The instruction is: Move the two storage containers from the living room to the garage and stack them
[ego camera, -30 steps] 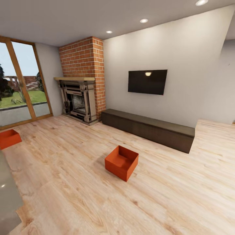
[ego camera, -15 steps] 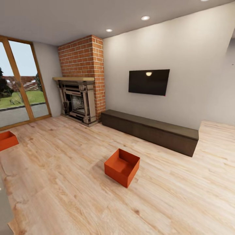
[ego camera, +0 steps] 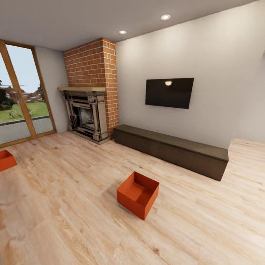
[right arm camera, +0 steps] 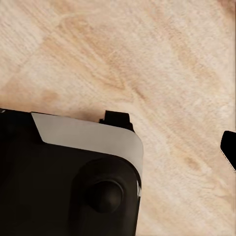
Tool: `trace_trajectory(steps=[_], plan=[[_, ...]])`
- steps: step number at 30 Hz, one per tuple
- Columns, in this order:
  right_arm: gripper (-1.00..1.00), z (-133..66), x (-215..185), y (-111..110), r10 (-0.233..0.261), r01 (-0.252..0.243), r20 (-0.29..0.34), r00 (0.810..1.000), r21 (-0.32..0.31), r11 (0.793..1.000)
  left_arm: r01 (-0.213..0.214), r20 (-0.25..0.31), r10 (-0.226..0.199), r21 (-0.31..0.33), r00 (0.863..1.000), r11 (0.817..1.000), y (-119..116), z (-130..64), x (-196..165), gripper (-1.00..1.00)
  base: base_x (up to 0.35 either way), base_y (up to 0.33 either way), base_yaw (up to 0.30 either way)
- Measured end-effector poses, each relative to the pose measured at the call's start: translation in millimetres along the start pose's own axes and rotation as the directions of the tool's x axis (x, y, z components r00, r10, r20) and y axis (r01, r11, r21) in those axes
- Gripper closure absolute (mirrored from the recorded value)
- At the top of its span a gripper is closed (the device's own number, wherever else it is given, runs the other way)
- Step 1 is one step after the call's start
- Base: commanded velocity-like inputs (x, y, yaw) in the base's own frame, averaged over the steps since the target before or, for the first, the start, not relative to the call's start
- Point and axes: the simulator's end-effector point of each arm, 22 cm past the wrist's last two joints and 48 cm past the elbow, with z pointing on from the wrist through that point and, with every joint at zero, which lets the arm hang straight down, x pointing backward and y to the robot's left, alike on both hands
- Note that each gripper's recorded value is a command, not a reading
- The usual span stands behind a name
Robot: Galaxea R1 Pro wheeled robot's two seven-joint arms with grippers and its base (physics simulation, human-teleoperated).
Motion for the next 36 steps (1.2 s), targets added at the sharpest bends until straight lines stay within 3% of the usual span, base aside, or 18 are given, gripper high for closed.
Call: trace_trajectory(steps=[36], plan=[[-1.0, 0.0, 0.0, -0.6, 0.0, 0.0, -0.001, 1.0, 0.001, 1.0, 0.0, 0.0, 0.0, 0.0, 1.0, 1.0, 0.0, 0.0, 0.1, -1.0, 0.243, 0.0, 0.246]])
